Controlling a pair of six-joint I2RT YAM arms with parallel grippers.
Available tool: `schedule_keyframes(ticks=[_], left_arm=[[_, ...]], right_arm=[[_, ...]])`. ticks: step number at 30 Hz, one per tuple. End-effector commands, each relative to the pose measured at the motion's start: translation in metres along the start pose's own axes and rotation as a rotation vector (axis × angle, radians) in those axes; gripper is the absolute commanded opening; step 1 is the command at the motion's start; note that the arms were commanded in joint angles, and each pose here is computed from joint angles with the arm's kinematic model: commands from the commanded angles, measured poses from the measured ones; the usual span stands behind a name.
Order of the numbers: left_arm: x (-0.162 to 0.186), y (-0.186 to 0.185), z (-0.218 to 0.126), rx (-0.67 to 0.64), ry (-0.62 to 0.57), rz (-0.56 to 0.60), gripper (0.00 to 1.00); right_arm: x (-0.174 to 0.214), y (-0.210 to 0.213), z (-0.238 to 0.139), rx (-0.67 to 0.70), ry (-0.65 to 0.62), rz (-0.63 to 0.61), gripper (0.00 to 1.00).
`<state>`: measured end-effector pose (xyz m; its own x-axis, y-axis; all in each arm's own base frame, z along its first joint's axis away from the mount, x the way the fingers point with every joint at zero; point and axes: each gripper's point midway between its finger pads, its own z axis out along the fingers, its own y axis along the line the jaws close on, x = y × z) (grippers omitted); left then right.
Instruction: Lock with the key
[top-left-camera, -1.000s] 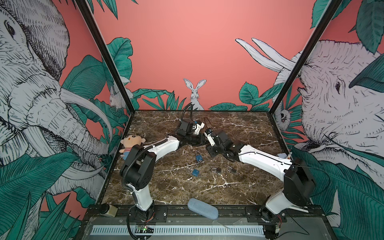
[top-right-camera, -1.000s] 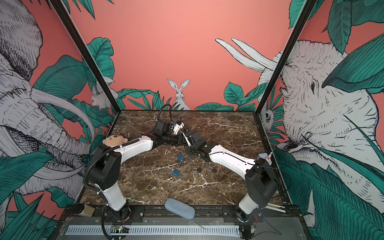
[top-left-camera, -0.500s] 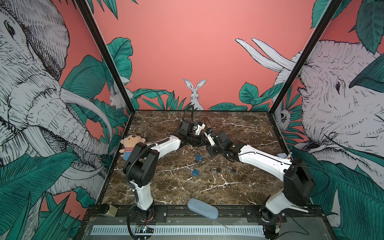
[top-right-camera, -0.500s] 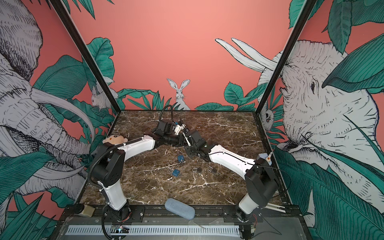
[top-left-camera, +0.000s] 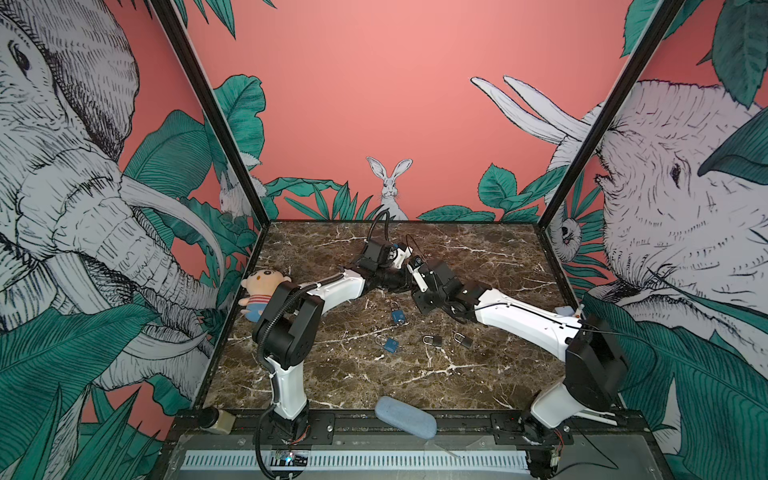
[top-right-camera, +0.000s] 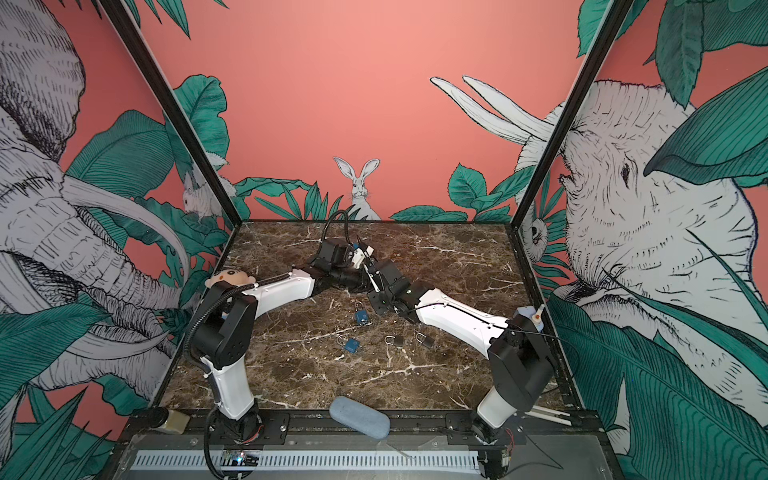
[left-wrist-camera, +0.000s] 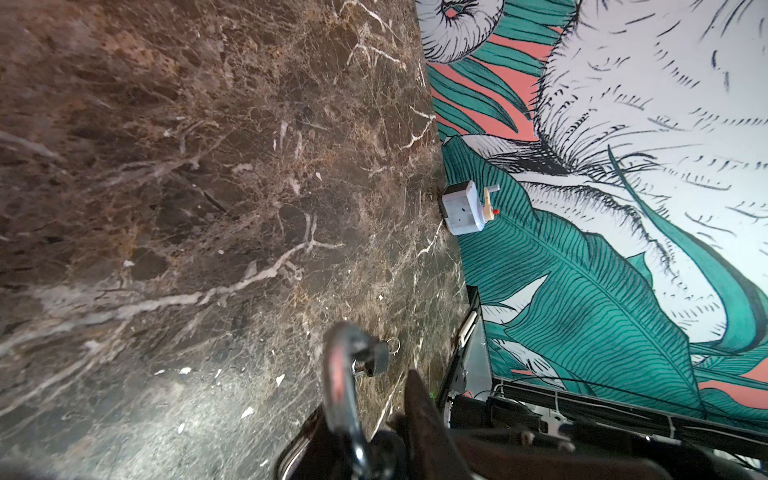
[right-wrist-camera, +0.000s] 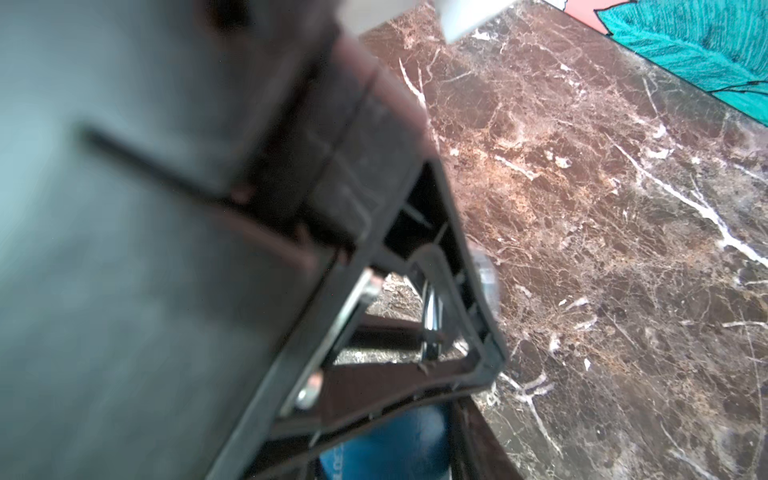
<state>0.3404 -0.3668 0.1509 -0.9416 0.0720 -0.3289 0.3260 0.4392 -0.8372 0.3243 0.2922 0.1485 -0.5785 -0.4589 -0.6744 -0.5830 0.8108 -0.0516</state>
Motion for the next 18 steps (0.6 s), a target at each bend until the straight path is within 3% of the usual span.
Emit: schedule_keyframes(ticks=[1,3,15,18], left_arm=[[-0.001,-0.02,0.002,0.043,0.006,0.052,0.07],[-0.001,-0.019,0.001,0.038,0.002,0.053,0.0],[-0.009,-0.022,-0.007,0.021,-0.068,0.072,0.0],[-0.013,-0.024,-0.011,0.013,-0.094,0.081,0.0]], right_arm=[[-0.036,0.007,-0.011,-0.011,-0.118,-0.015,0.11],[-0.036,0.006,-0.011,-0.008,-0.119,-0.013,0.11],[-0.028,0.003,-0.014,0.003,-0.117,-0.007,0.11],[-0.026,0.002,-0.015,0.004,-0.119,-0.005,0.16]])
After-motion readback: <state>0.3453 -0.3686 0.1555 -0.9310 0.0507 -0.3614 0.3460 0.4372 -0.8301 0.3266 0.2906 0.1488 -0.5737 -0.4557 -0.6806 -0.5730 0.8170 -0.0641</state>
